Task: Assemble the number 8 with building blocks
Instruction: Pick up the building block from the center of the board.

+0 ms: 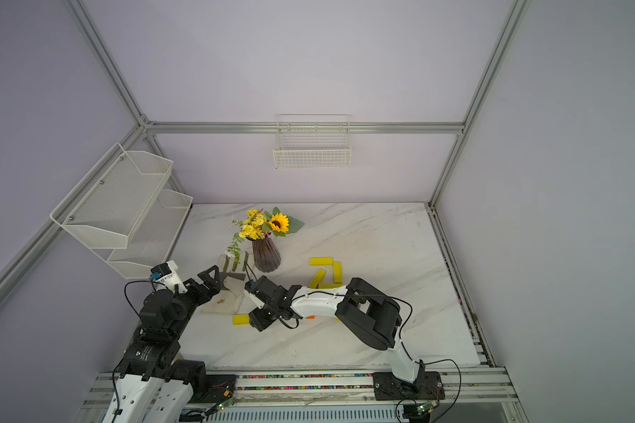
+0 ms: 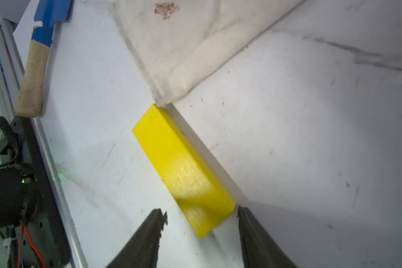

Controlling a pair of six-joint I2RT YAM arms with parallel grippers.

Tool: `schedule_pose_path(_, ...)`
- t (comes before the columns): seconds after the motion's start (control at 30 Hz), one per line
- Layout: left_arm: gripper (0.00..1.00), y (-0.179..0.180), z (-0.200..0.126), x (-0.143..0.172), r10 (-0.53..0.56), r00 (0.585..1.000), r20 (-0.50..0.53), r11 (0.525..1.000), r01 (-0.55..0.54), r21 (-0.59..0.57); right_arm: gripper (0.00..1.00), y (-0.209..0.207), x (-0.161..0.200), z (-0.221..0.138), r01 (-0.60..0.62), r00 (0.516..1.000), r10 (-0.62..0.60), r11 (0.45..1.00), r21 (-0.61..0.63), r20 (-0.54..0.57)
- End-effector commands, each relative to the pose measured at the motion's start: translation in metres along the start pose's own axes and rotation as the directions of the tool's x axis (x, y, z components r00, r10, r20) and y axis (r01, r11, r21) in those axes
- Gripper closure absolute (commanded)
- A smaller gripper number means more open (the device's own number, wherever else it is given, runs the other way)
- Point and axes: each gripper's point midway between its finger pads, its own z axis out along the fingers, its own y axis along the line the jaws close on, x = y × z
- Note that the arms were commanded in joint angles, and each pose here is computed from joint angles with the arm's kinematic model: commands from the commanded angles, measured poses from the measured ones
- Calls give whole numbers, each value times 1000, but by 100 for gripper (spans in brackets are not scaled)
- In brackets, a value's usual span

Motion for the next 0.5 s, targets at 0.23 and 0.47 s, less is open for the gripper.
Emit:
schedule_pose_path(0.23, 0, -8, -5, -13, -6, 999, 41, 1000, 5, 26, 42, 9, -23, 2, 116, 993, -116, 993, 16, -4)
schedule_pose_path(0.47, 0, -7, -4, -12, -4, 999, 39, 1000, 3, 24, 41, -5, -20, 21, 283, 957, -275, 956, 76, -94)
